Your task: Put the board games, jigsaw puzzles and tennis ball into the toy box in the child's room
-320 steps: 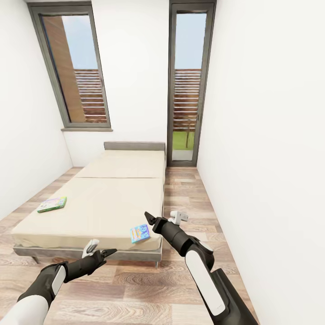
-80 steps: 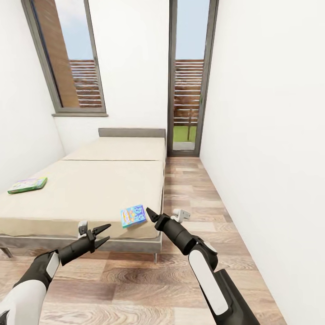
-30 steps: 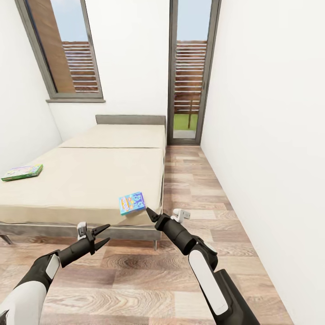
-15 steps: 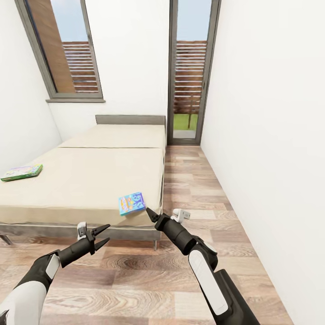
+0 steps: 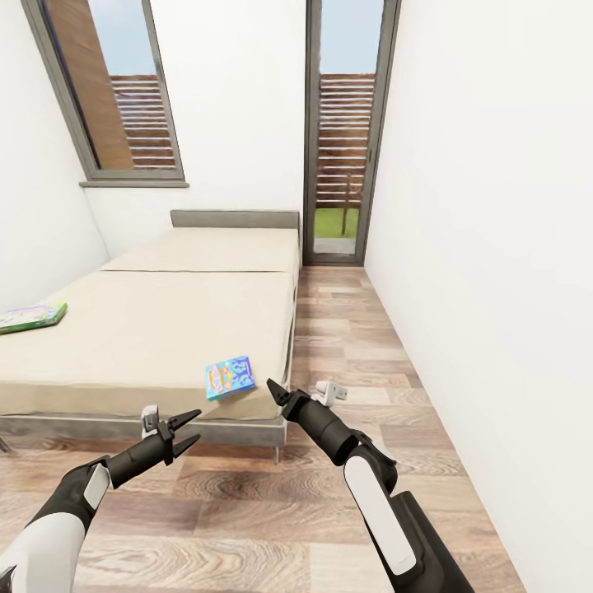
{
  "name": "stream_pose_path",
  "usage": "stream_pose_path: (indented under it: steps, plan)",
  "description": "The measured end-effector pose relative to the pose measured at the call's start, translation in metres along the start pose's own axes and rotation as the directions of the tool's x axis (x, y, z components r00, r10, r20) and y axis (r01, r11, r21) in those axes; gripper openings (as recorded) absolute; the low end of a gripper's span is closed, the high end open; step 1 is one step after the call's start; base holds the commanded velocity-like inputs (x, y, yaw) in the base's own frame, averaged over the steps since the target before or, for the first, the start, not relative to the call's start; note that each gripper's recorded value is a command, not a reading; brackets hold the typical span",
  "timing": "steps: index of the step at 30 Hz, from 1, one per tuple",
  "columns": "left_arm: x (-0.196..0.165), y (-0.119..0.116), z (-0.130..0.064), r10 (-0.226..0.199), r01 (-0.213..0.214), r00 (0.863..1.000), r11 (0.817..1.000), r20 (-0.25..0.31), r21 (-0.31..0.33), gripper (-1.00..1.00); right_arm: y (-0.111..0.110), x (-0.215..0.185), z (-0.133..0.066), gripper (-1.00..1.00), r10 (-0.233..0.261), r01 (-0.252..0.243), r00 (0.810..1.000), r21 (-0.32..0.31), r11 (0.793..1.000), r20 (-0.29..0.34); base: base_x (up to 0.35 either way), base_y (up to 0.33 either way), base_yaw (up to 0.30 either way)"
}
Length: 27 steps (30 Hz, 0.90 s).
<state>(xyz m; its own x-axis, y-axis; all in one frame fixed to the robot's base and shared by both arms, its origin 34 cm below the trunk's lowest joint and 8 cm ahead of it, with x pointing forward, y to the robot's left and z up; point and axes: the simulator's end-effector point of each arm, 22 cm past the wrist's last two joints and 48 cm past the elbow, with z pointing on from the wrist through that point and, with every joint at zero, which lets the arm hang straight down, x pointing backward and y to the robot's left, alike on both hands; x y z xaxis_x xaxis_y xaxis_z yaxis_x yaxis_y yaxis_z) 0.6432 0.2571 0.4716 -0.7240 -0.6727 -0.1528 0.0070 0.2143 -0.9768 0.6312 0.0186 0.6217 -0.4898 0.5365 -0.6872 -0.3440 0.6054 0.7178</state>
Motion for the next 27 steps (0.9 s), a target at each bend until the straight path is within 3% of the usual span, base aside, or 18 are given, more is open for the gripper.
stream_pose_path:
  steps: [13,27]
  plan:
    - [0.0012,-0.0002,0.0012,0.0,0.0,1.0,1.0,-0.001,0.001,1.0,0.0002,-0.0001,0.0,1.0,0.0,0.0,1.0,0.0,1.0,0.0,0.137,-0.103,0.0]
    - [0.0032,-0.0006,0.0034,-0.002,0.002,1.0,1.0,-0.004,0.003,1.0,0.0,0.0,0.0,1.0,0.0,0.0,1.0,0.0,1.0,0.0,0.023,-0.015,0.0]
